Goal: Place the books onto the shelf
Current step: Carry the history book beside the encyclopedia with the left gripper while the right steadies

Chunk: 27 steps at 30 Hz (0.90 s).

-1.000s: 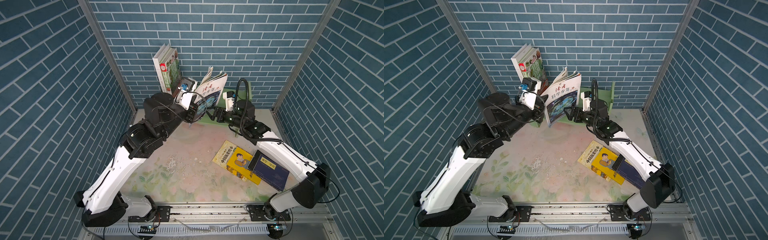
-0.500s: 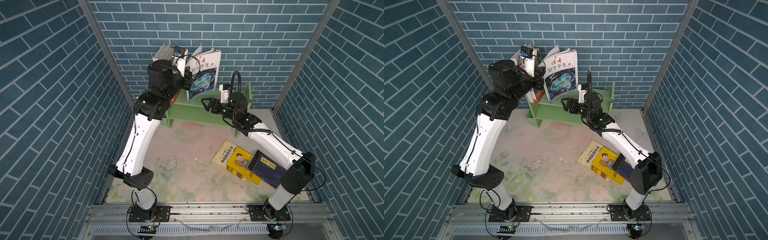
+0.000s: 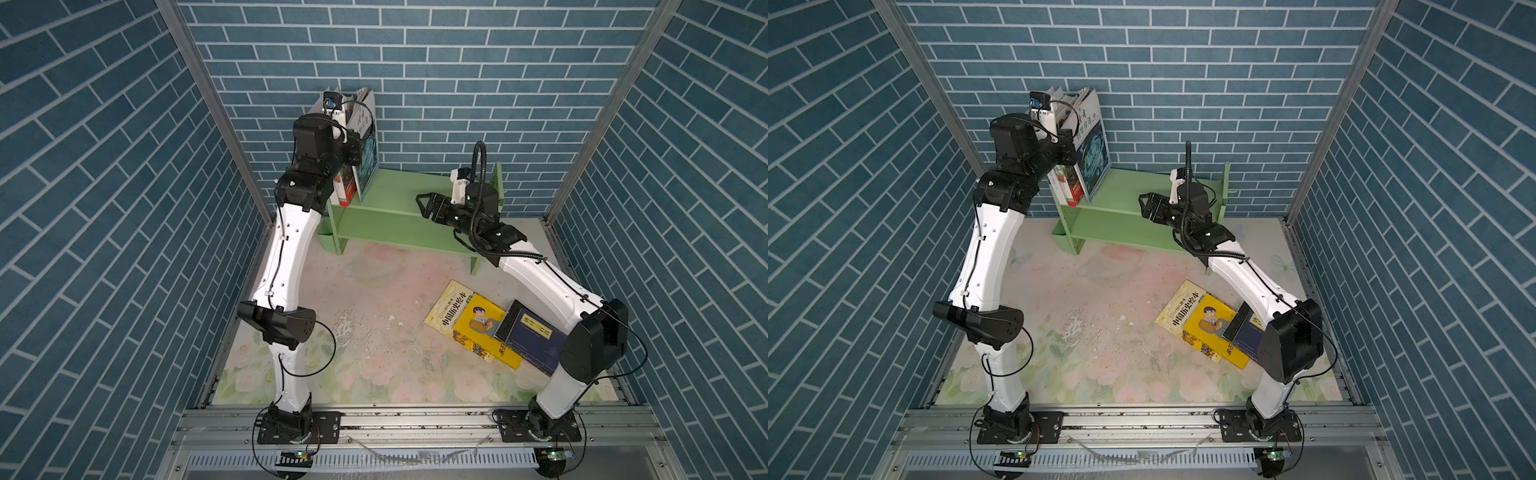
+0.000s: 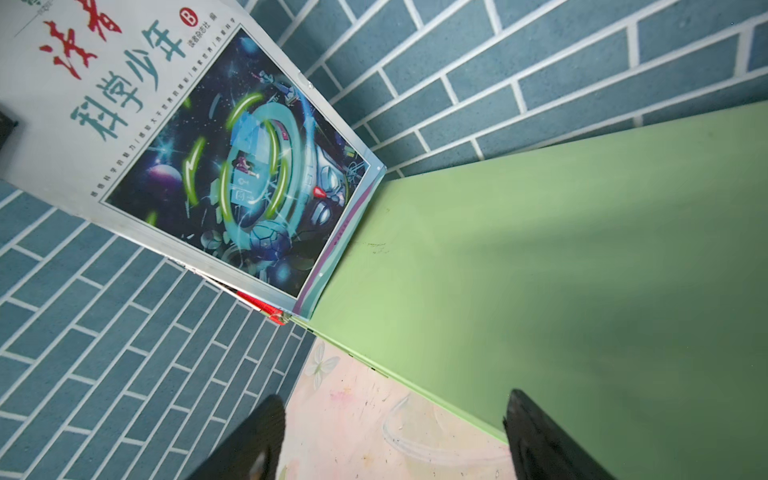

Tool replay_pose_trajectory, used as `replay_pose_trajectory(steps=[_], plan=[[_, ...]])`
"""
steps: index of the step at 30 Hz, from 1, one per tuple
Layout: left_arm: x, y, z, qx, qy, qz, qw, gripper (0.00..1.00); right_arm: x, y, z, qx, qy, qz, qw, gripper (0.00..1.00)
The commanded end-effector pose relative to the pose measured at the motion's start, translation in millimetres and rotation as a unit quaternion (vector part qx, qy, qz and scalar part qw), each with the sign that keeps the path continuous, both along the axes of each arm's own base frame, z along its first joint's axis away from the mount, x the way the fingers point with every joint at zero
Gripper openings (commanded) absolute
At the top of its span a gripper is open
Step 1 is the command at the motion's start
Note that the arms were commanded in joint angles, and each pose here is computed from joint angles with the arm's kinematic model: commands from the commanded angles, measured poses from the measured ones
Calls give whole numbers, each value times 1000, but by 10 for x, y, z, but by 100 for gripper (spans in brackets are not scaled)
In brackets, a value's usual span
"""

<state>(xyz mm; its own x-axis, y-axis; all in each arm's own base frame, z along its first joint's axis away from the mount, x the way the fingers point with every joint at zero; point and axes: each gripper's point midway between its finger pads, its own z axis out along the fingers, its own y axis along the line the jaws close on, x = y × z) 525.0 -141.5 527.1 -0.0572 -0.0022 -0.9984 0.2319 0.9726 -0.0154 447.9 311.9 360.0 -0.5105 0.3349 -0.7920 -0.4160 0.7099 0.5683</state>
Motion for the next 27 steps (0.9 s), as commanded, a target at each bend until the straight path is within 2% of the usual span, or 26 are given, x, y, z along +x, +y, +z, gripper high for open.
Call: replay_pose_trajectory(steps=[1, 8, 15, 27], plan=[[-54, 37, 298, 4, -52, 1, 999, 0, -17, -99, -139, -25, 11, -8, 1000, 83], [30, 168, 206, 13, -41, 16, 999, 0, -161, -158, -346, -46, 38, 2, 998, 83], [-3, 290, 276, 12, -45, 43, 998, 0, -238, -231, -557, -60, 61, -4, 996, 83], [-81, 342, 372, 7, -51, 51, 997, 0, -270, -278, -634, -71, 71, -8, 995, 83]])
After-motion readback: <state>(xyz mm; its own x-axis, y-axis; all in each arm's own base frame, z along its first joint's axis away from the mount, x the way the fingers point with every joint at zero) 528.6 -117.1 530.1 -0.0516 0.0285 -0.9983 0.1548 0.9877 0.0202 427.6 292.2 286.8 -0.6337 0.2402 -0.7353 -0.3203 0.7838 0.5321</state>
